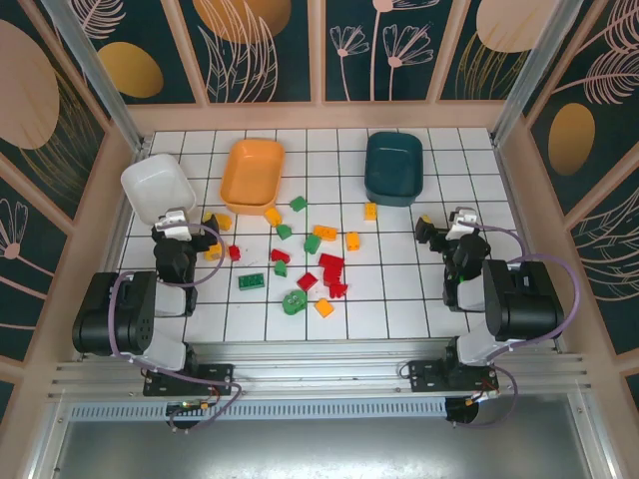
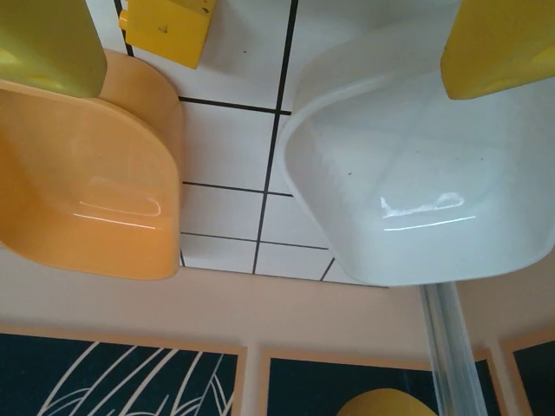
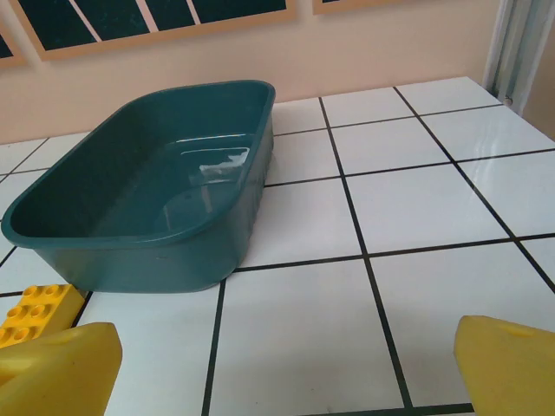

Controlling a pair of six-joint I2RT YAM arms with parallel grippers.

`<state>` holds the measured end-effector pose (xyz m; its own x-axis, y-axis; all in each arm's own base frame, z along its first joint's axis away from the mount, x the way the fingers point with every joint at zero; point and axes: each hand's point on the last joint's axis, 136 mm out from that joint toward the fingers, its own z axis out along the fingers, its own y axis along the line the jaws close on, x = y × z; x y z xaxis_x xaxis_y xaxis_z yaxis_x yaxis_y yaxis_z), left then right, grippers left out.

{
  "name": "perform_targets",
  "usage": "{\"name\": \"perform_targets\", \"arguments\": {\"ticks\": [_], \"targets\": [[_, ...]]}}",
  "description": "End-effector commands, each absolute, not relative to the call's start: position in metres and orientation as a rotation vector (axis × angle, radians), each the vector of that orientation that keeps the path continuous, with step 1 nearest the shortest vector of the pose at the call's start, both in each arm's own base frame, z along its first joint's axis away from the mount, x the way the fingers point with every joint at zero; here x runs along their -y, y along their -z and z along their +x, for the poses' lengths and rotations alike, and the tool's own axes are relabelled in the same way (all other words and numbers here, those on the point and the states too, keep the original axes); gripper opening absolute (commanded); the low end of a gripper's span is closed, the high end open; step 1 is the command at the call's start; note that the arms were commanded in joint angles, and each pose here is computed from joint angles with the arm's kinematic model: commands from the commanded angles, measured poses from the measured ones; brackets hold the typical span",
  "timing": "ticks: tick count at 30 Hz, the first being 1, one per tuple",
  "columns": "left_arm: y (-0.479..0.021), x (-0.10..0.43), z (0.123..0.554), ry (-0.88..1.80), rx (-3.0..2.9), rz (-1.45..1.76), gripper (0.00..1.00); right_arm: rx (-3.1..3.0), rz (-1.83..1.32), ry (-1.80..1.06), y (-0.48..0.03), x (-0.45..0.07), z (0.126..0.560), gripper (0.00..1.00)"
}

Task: Sort the legos into containers by color

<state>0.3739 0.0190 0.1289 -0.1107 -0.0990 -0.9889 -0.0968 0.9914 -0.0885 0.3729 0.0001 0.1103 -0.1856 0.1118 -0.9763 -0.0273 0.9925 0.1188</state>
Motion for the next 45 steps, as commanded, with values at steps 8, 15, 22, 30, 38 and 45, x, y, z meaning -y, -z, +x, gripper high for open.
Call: {"name": "perform_targets", "arguments": {"ticks": [8, 15, 22, 30, 38, 45], "targets": [[-0.136, -0.014, 0.378, 0.012, -1.664, -0.109, 0.99, -1.717, 0.054, -0.123, -0.121, 0.001, 0.377, 0.99], [-0.136, -0.014, 0.378, 0.012, -1.663, -0.109, 0.98, -1.719, 0.054, -0.123, -0.121, 0.001, 0.377, 0.99], [-0.136, -0.014, 0.378, 0.011, -1.663, -0.108, 0.99, -1.717, 0.054, -0.124, -0.121, 0.001, 0.377, 0.99], [-0.135, -0.014, 0.378, 0.011, -1.665, -0.11, 0.98, -1.717, 0.055, -0.127, -0.121, 0.002, 0.377, 0.99], [-0.184, -0.02, 0.382, -0.01, -1.678, -0.14, 0.98, -1.777, 0.045, -0.001, -0.161, -0.011, 0.398, 0.99], [-0.304, -0.046, 0.345, 0.123, -1.487, -0.507, 0.99, -1.792, 0.141, -0.131, -0.26, -0.052, 0.41, 0.99]]}}
